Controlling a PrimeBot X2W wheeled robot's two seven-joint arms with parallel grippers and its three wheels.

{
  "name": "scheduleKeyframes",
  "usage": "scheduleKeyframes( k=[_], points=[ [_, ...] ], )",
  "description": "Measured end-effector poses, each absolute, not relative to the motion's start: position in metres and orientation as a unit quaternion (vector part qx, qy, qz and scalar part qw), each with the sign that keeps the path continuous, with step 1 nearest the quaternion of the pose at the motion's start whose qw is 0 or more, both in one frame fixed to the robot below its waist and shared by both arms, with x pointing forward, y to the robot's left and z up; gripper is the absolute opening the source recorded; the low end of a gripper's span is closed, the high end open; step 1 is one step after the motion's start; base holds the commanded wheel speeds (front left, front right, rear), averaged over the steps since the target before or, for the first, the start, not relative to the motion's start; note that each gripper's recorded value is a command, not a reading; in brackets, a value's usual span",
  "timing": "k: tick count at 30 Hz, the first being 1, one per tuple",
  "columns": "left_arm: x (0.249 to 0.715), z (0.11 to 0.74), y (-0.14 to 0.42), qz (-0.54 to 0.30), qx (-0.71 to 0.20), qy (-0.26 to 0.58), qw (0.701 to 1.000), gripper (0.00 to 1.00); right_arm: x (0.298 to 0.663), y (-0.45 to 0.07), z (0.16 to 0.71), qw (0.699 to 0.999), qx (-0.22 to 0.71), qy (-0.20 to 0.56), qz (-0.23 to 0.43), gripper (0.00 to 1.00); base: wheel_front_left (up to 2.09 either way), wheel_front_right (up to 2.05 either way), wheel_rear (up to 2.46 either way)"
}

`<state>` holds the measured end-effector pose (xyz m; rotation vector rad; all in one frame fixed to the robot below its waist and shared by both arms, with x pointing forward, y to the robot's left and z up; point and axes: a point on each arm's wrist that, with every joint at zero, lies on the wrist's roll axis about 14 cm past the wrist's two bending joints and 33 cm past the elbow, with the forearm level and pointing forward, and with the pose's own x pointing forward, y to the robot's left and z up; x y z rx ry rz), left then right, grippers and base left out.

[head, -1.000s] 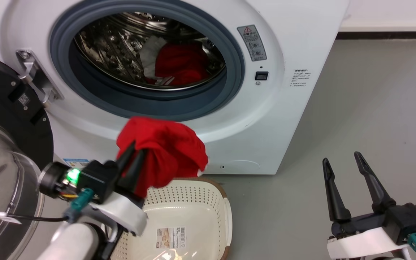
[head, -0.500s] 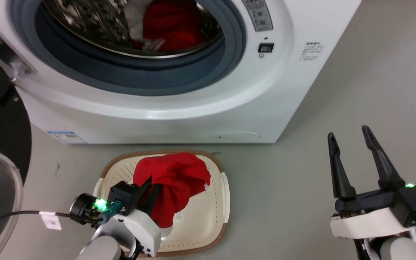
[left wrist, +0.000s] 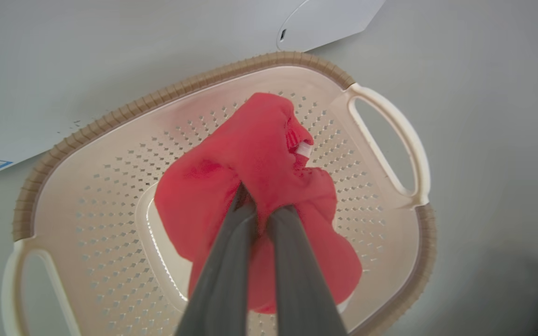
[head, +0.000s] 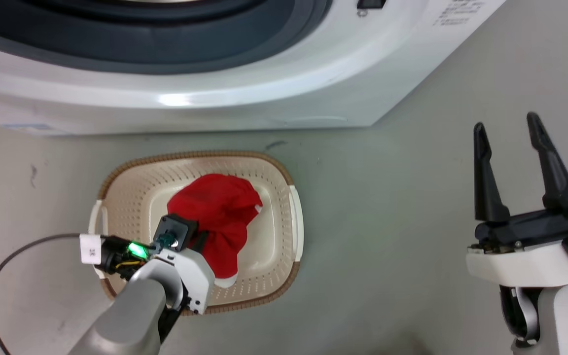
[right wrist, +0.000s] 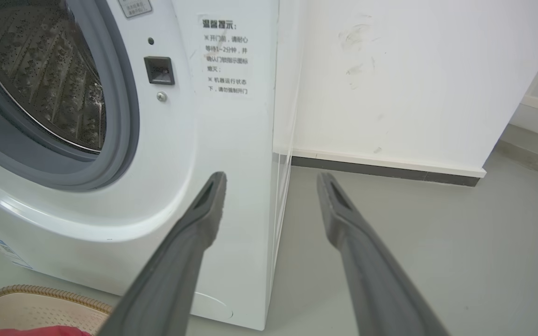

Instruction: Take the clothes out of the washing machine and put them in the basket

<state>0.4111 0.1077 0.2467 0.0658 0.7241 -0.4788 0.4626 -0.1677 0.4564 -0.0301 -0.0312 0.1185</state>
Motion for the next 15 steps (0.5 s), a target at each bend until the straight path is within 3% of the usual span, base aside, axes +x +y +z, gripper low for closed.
scheduleKeyframes(
  k=[15],
  points=[
    [0.411, 0.139, 0.105, -0.254, 0.078, 0.483, 0.834, 0.0, 0.493, -0.18, 0.389, 0.998, -0.02, 0.036, 0.047, 1.0, 0.0, 0.0, 0.0]
  ],
)
